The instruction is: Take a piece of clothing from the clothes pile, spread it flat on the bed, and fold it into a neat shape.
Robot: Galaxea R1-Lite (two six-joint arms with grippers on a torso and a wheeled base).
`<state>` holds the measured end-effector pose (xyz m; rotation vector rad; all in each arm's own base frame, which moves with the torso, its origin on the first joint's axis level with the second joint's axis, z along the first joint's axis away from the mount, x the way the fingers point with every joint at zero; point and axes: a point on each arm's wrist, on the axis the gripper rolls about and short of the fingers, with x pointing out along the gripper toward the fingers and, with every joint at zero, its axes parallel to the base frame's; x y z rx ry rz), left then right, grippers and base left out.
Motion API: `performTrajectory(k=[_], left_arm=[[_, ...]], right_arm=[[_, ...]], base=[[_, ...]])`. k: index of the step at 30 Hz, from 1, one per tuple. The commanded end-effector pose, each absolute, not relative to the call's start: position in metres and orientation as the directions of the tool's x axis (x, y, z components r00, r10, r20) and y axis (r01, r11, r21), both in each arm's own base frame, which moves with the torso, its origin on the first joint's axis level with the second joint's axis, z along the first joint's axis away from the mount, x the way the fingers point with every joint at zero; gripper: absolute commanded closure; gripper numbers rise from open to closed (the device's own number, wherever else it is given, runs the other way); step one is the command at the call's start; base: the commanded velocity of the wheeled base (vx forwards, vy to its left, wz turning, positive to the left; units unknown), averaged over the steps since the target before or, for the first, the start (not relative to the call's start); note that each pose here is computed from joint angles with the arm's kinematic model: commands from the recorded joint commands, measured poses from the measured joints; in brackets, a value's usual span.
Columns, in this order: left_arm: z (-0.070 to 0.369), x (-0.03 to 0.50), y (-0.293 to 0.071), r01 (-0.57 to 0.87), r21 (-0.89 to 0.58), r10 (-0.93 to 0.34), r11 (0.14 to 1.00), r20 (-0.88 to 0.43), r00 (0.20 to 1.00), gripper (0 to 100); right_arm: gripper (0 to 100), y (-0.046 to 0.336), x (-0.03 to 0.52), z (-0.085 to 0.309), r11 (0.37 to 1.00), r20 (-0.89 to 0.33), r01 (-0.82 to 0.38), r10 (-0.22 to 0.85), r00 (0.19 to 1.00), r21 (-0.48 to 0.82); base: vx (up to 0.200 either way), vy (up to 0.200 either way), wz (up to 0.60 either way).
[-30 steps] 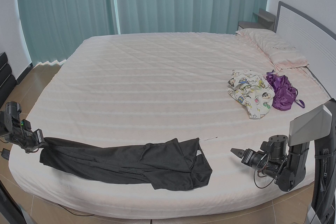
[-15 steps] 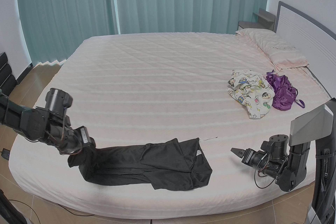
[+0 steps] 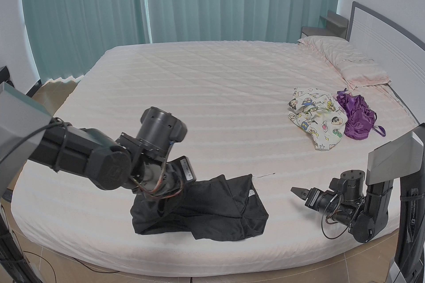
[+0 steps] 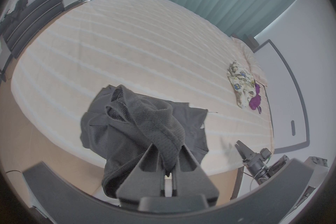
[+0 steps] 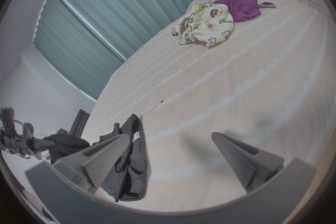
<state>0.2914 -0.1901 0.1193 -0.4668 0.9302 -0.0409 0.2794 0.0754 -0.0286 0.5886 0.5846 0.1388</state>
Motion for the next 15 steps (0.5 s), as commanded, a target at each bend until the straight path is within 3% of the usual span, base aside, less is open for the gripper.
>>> performTrajectory(k=[1,9,15], left_arm=[[0.105,0.301,-0.230,-0.119,-0.422,-0.279,0.899,-0.760,0.587,100],[0.106,0.300,-0.262,-0.031,-0.480,-0.376,0.877,-0.724,0.579,100],[0.103,0.302,-0.264,-0.011,-0.522,-0.419,0.853,-0.697,0.582,100]], right_arm=[[0,0.076,0.280,-0.028,0.826,-0.470,0.032,0.289,0.834,0.563],[0,0.076,0.280,-0.027,0.825,-0.469,0.031,0.289,0.834,0.564],[0,0.077,0.280,-0.027,0.825,-0.469,0.029,0.291,0.834,0.564]], base=[[0.000,0.000,0.00],[0.000,0.000,0.00],[0.000,0.000,0.00]])
